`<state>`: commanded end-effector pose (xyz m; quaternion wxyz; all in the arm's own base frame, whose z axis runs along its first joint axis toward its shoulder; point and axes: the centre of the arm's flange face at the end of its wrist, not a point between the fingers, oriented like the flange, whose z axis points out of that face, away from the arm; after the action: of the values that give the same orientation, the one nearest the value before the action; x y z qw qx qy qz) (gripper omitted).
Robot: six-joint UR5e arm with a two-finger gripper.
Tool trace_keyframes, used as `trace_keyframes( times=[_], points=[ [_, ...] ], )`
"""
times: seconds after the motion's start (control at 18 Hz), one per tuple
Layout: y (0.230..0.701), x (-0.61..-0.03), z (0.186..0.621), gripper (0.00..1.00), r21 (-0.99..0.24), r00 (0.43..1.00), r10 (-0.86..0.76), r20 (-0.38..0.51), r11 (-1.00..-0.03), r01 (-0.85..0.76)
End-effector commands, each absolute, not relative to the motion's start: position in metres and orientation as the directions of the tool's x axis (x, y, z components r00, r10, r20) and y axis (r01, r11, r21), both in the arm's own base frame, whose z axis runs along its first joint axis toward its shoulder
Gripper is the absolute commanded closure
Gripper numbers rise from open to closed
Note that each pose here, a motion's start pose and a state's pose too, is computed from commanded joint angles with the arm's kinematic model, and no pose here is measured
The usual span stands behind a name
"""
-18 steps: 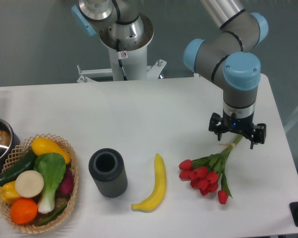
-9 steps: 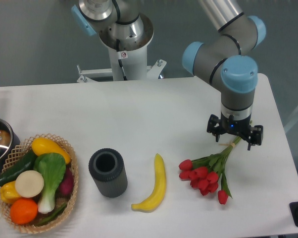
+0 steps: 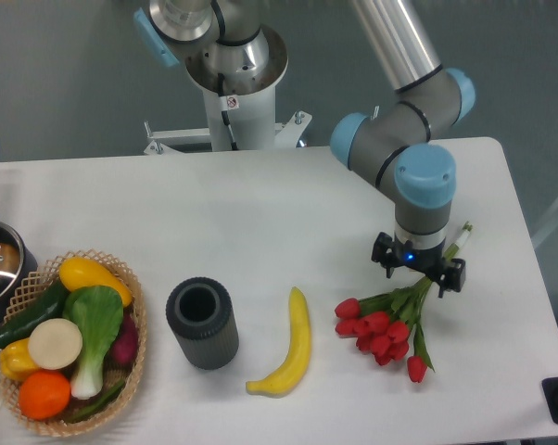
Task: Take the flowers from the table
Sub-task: 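Lower the open gripper onto the green tulip stems, then close the gripper around the tulip stems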
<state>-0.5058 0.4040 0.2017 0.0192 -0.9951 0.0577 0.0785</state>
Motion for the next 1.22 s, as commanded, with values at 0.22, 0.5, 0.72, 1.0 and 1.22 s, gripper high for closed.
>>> trace_keyframes(
  times=[0.22,0.5,0.72,1.0,1.22],
  points=[
    [0.408,-0.506,0.196,0.00,-0.044,0.982,-0.114,-0.148,-0.992,-0.122],
    [0.412,-0.508,0.197,0.98,-0.051,0.983,-0.105,-0.150,-0.992,-0.113],
    [0.413,-0.511,0.206,1.00,-0.064,0.985,-0.056,-0.165,-0.996,-0.068],
    [0.410,-0.518,0.247,1.00,-0.091,0.974,-0.035,-0.225,-0.994,-0.057],
    [0.395,-0.534,0.291,1.00,-0.110,0.962,-0.001,-0.273,-0.993,-0.032]
  ],
)
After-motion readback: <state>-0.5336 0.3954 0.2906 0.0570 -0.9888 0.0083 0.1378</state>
